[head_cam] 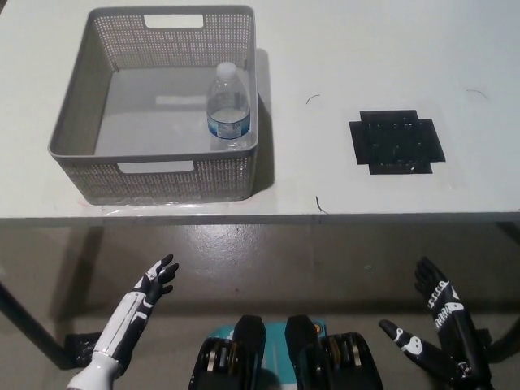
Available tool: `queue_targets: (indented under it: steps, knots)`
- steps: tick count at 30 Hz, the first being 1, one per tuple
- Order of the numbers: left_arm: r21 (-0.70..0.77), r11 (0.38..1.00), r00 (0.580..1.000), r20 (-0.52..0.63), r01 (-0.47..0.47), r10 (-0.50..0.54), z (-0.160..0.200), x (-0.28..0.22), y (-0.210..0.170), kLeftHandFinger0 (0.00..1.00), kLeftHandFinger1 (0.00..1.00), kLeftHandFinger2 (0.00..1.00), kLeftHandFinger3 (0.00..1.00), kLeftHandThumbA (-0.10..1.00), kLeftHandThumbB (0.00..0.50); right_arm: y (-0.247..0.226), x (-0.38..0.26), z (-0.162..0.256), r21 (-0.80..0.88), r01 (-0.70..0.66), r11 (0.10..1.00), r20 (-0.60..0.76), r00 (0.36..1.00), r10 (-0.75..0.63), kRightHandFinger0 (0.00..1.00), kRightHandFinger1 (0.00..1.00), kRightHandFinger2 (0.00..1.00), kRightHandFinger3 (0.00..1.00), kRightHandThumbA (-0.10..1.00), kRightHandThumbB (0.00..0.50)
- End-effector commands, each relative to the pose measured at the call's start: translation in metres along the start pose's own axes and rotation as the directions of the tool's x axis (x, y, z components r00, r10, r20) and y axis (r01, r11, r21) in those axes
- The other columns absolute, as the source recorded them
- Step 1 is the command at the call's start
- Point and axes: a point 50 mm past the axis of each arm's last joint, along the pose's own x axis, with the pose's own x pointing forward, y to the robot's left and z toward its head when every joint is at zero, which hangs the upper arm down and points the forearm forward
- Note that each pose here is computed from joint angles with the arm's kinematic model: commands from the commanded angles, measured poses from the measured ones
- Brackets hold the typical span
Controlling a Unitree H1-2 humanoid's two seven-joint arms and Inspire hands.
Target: Use the right hand to pick up a water botttle and place it into a container on the left side
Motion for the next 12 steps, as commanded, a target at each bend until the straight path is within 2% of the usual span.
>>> queue_targets:
  steps: [1, 12]
  knots:
    - [0.006, 0.998, 0.997, 0.045, -0.060, 0.060, 0.0088, -0.0066, 0.0023, 1.00, 1.00, 1.00, 1.00, 1.00, 0.165, -0.0061, 0.0104, 0.0089, 0.004, 0.001, 1.000, 0.062, 0.998, -0.001, 1.00, 1.00, 1.00, 1.00, 1.00, 0.427]
    - [0.015, 0.996, 0.996, 0.021, -0.085, 0.084, 0.0060, -0.0126, 0.0029, 1.00, 1.00, 1.00, 1.00, 1.00, 0.156, -0.0040, 0.0154, 0.0087, 0.023, -0.006, 1.000, 0.043, 0.999, 0.005, 1.00, 1.00, 1.00, 1.00, 1.00, 0.415]
